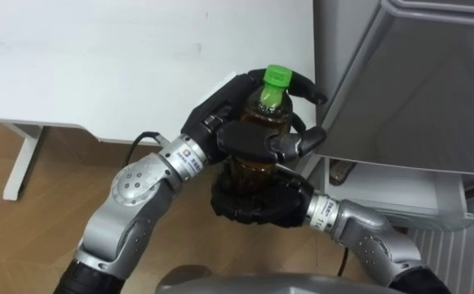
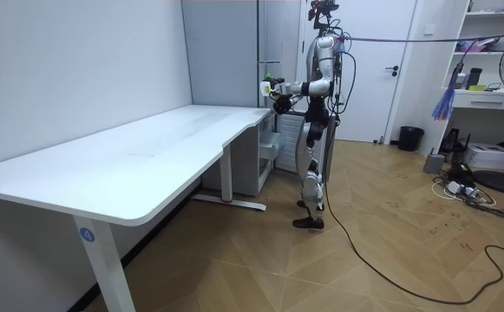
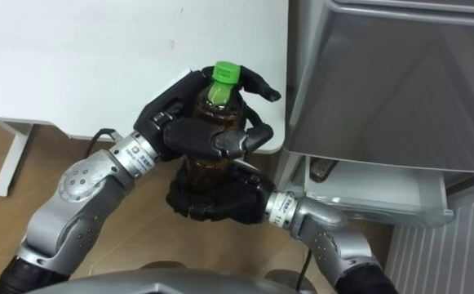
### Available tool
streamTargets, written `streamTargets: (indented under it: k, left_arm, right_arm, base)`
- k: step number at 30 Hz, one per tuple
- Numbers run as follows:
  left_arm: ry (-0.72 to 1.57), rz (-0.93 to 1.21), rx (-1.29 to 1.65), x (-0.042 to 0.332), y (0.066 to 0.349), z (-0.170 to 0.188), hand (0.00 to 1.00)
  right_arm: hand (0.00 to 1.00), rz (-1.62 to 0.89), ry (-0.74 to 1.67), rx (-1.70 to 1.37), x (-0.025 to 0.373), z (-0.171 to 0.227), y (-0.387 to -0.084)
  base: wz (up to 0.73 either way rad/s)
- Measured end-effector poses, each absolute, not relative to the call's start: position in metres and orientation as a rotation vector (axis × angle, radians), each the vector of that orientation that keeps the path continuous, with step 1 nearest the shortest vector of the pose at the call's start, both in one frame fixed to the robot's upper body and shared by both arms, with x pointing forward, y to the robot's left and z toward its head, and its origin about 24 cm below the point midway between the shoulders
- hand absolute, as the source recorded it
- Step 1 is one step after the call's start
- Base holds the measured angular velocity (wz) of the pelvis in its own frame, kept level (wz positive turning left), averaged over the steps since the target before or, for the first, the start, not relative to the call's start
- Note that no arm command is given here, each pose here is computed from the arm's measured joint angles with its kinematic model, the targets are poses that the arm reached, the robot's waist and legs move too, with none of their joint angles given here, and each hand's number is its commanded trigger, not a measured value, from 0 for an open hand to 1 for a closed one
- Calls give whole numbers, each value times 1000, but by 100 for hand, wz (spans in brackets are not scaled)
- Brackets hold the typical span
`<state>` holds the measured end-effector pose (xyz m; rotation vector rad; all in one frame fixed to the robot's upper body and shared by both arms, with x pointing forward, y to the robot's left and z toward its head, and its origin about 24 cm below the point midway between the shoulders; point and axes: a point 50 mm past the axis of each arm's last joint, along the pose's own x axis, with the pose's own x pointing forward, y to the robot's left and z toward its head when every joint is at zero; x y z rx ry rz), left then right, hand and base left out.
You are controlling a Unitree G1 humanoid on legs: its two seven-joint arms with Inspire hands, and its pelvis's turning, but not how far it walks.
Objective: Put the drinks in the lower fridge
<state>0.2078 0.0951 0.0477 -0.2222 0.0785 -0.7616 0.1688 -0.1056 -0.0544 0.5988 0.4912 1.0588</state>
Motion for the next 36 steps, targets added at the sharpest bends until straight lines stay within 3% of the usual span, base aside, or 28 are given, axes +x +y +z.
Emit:
streamTargets:
  k: [8,21,36]
  left_arm:
    - [91,-757,-224,208,96,45,100]
    - [316,-700,-351,192,97,-5,100]
    - [341,-688,-372,190,98,-10,100]
  right_arm:
    - [100,1059,511,611,167,-56,-105]
    - [100,1028,741,677,140,-84,-104]
    - [100,1026,770,682,137,-86,-103]
  base:
    - [0]
    - [0]
    - [0]
